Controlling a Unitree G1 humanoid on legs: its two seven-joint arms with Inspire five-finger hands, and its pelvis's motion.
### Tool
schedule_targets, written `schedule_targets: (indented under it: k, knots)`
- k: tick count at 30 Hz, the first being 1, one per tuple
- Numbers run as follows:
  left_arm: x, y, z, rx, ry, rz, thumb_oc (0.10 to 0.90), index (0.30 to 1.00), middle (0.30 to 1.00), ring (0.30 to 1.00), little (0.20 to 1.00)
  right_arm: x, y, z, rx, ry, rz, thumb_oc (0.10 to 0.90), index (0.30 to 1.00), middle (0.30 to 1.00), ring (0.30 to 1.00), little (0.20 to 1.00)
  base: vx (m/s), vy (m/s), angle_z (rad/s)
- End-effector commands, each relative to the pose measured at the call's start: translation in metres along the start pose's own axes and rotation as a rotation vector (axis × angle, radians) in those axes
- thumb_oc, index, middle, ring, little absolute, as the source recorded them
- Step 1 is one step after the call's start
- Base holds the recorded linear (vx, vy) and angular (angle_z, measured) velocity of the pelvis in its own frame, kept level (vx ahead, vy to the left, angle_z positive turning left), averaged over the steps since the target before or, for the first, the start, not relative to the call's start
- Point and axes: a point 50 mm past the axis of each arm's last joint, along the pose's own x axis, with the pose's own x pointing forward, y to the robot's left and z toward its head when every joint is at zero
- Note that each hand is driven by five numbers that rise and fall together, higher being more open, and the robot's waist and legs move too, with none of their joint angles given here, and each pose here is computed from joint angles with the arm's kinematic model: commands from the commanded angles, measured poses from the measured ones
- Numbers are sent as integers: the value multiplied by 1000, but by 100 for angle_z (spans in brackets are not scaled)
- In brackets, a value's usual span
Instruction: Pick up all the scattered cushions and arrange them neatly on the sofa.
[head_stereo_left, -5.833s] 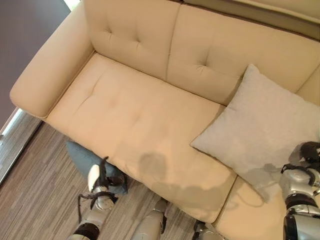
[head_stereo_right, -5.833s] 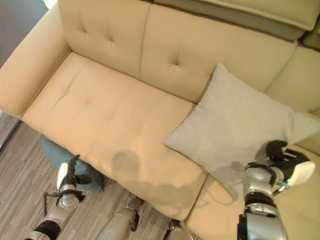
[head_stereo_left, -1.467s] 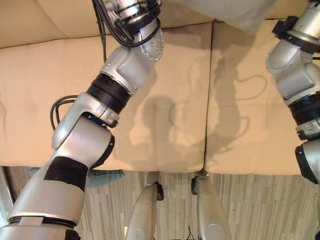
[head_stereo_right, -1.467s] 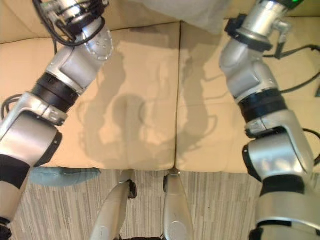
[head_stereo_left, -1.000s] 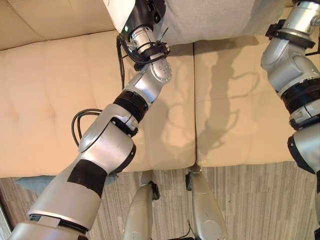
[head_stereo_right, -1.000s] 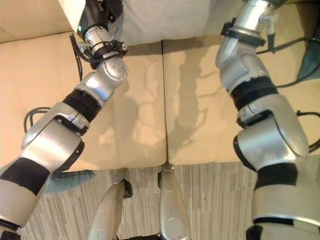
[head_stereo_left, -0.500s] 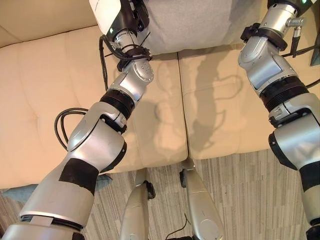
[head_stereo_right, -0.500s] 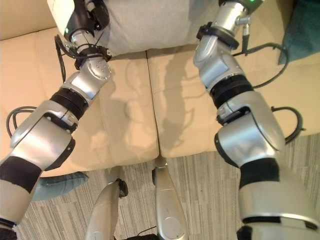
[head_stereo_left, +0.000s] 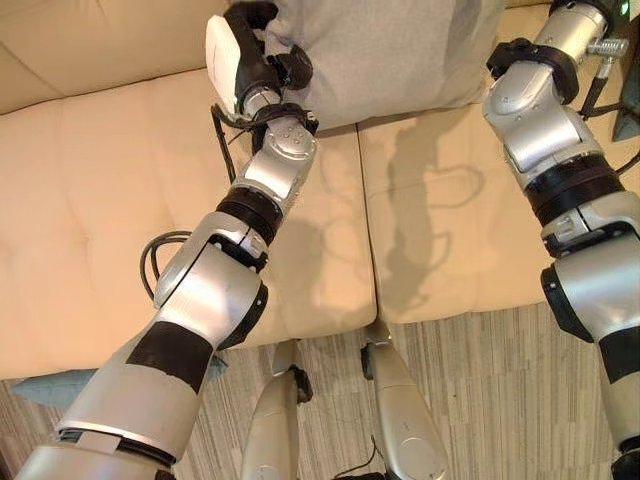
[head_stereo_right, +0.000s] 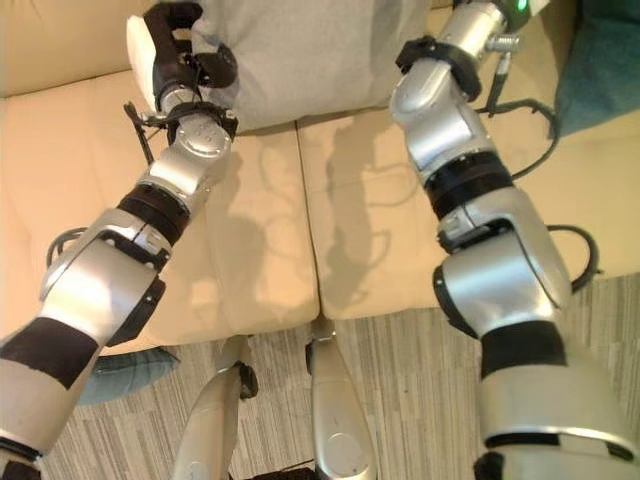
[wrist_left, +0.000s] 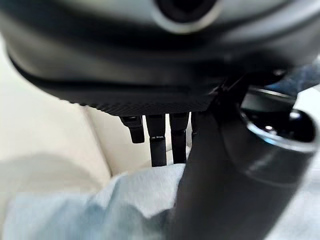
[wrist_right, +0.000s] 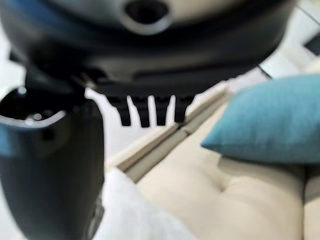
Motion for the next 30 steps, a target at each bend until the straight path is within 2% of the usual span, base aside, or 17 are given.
schedule_targets:
  k: [1,4,7,9,10,11,12,13,16,19,20,22,23,24,25,30]
  knots:
    - [-15,16,39,-389,-231,-39,800,900,900,900,900,14,-48,-28,46,3,-140,800,900,900,900,900,30,-44,11]
    - [-37,35,26,-490,-278,-71,800,900,900,900,900,-8,-79,-77,0,75,-162,800,900,900,900,900,23,-25,7]
    - [-43,51,13,-494,-281,-71,800,900,900,900,900,-24,-96,-105,-20,136,-159,800,900,900,900,900,21,-23,11]
    - [-52,74,-13,-491,-257,-60,800,900,900,900,900,-57,-113,-141,-35,233,-136,800,900,900,900,900,26,-47,9]
    - [-53,74,-14,-488,-254,-62,800,900,900,900,900,-59,-114,-142,-37,236,-135,800,900,900,900,900,0,0,0]
    - [-60,87,-23,-526,-250,-62,800,900,900,900,900,-77,-117,-154,-39,280,-110,800,900,900,900,900,63,-16,3]
    - [-79,110,-50,-545,-203,-67,800,900,900,900,900,-112,-124,-171,-56,340,-54,800,900,900,900,900,66,-16,4]
    - [-80,111,-51,-541,-198,-69,800,900,900,900,900,-115,-125,-172,-59,344,-51,800,900,900,900,900,69,-11,2]
    - [-116,133,-102,-457,-55,-85,800,900,900,900,900,-179,-140,-192,-101,444,68,800,900,900,900,900,64,-18,1]
    - [-151,156,-160,-332,163,-63,800,900,900,900,900,-213,-163,-202,-149,504,130,800,900,900,900,900,106,-38,11]
    - [-170,169,-189,-202,272,-71,800,900,900,900,900,-227,-172,-208,-161,546,132,800,900,900,900,900,53,-40,10]
    - [-181,174,-201,-197,331,-66,800,900,900,900,900,-229,-177,-209,-168,554,130,800,900,900,900,900,36,-39,14]
    - [-206,183,-229,-196,494,-65,800,900,900,900,900,-235,-182,-213,-186,579,141,800,900,900,900,900,8,-37,26]
    - [-206,183,-229,-196,494,-65,800,900,900,900,900,-235,-182,-213,-185,579,140,800,900,900,900,900,-43,-51,37]
    - [-225,191,-247,-98,591,-88,800,900,900,900,900,-240,-179,-213,-192,584,179,800,900,900,900,900,-55,-46,28]
    - [-268,212,-280,134,754,-140,800,900,900,900,900,-255,-179,-220,-244,613,257,800,900,900,900,900,-54,-108,26]
